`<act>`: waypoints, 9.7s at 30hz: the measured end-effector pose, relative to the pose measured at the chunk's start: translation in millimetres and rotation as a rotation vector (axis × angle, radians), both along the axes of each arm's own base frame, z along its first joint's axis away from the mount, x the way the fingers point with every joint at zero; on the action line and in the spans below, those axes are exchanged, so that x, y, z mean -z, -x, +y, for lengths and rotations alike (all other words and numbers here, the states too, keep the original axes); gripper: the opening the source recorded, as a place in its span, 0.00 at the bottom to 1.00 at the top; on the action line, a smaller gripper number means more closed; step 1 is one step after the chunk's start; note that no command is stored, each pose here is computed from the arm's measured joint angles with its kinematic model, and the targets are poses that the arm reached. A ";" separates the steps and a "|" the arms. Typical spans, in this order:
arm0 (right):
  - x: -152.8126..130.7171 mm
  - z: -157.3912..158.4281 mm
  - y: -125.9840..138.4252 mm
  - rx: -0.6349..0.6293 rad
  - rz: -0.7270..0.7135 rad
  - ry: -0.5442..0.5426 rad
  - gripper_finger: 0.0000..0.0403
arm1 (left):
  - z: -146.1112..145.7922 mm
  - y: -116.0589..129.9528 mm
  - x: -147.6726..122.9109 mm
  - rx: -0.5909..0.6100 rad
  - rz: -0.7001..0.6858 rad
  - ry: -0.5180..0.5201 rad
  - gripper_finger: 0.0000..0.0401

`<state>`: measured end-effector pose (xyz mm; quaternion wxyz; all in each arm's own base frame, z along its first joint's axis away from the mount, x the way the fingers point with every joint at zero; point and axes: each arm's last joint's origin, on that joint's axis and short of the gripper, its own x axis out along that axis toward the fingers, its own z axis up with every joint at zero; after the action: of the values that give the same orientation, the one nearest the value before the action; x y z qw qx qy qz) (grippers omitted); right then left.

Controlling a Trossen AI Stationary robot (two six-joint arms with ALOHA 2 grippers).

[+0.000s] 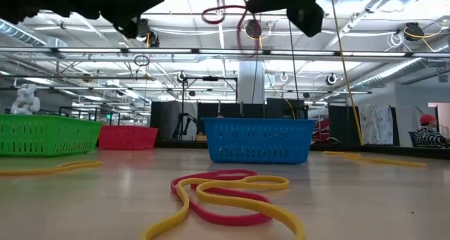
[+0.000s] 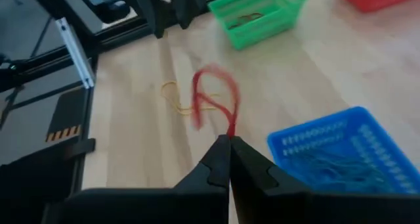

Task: Sort rubber bands into baskets
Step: Put the red rubber band into the green bin

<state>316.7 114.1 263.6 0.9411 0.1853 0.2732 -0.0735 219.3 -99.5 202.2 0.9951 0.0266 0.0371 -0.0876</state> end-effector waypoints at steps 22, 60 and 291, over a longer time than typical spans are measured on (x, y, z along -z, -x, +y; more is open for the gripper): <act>28.1 9.8 -21.8 -0.048 -0.001 -0.005 0.00 | -24.8 -56.6 35.0 -0.170 -0.012 -0.129 0.61; 25.0 9.5 -23.7 -0.054 -0.035 0.009 0.03 | -23.0 -77.7 41.0 -0.096 0.039 -0.013 0.01; -0.4 -25.3 -75.6 -0.186 0.183 0.280 0.23 | 59.2 44.9 -57.4 -0.153 0.594 0.073 0.01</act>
<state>392.2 88.8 264.0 0.9317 0.0192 0.3606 -0.0398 174.4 -40.3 259.6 0.9447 -0.0388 0.3253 -0.0178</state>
